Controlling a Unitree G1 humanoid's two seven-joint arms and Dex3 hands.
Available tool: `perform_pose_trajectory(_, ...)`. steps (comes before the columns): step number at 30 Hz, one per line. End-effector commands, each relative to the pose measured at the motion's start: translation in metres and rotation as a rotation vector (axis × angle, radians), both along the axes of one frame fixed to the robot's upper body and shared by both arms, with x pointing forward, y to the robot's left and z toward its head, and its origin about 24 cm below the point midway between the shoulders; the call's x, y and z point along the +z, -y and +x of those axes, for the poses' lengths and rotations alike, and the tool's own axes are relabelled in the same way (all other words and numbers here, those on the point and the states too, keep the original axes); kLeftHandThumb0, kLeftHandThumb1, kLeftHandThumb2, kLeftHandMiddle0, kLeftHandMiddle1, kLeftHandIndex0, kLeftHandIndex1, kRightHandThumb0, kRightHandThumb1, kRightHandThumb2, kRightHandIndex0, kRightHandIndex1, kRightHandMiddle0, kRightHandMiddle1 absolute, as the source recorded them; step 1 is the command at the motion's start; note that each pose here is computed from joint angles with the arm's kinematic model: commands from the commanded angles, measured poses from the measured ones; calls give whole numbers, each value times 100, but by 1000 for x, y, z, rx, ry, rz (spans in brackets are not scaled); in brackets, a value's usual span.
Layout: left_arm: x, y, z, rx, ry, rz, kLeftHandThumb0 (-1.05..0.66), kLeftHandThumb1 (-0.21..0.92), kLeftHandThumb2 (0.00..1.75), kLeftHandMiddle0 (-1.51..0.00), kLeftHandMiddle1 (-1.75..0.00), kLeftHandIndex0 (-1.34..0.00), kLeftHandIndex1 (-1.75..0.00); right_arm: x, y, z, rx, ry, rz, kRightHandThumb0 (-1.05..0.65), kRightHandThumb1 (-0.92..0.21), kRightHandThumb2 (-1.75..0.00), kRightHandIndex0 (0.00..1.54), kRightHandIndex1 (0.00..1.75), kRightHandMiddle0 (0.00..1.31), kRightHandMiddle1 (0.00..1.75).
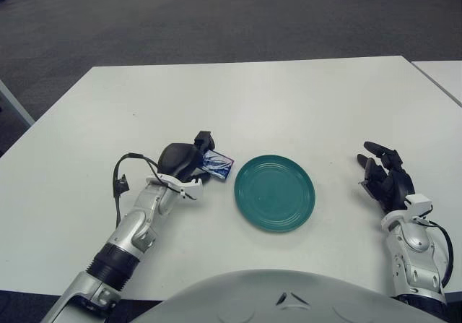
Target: Put the gum into the plate.
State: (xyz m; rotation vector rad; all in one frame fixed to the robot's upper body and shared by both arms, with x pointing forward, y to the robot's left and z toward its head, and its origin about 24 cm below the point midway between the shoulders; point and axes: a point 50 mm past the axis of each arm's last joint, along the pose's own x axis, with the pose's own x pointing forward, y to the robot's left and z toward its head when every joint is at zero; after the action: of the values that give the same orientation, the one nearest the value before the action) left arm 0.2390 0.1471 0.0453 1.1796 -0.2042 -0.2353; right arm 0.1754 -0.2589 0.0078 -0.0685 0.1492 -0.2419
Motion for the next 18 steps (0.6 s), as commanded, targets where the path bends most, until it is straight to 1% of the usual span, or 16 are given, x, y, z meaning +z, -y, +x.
perform_pose_trajectory(1, 18, 2, 4, -2, 70, -56, -50, 27, 137, -126, -175, -65, -175, -21, -3, -11, -11, -101, 41, -71, -92, -84, 29, 37, 0, 91)
perform_pose_trajectory(4, 22, 7, 0, -14, 70, -96, -50, 27, 137, -127, -175, -65, -175, -22, -4, -11, -5, -97, 37, -71, -92, -84, 29, 37, 0, 92)
perform_pose_trajectory(6, 24, 17, -6, -35, 57, -103, -50, 27, 137, -128, -175, -65, -175, -22, -5, -12, -2, -99, 32, -71, -92, -84, 29, 37, 0, 93)
perform_pose_trajectory(8, 25, 22, -10, -50, 44, -101, -50, 27, 137, -128, -175, -65, -175, -22, -5, -12, 0, -100, 30, -71, -92, -84, 29, 36, 0, 93)
perform_pose_trajectory(13, 28, 24, -12, -72, 25, -99, -50, 26, 138, -127, -175, -66, -175, -22, -7, -14, -1, -97, 33, -72, -92, -85, 29, 37, 0, 93)
perform_pose_trajectory(18, 32, 31, -10, -104, 12, -108, -50, 25, 139, -126, -175, -66, -175, -21, -10, -15, -9, -93, 35, -74, -92, -84, 31, 38, 0, 96)
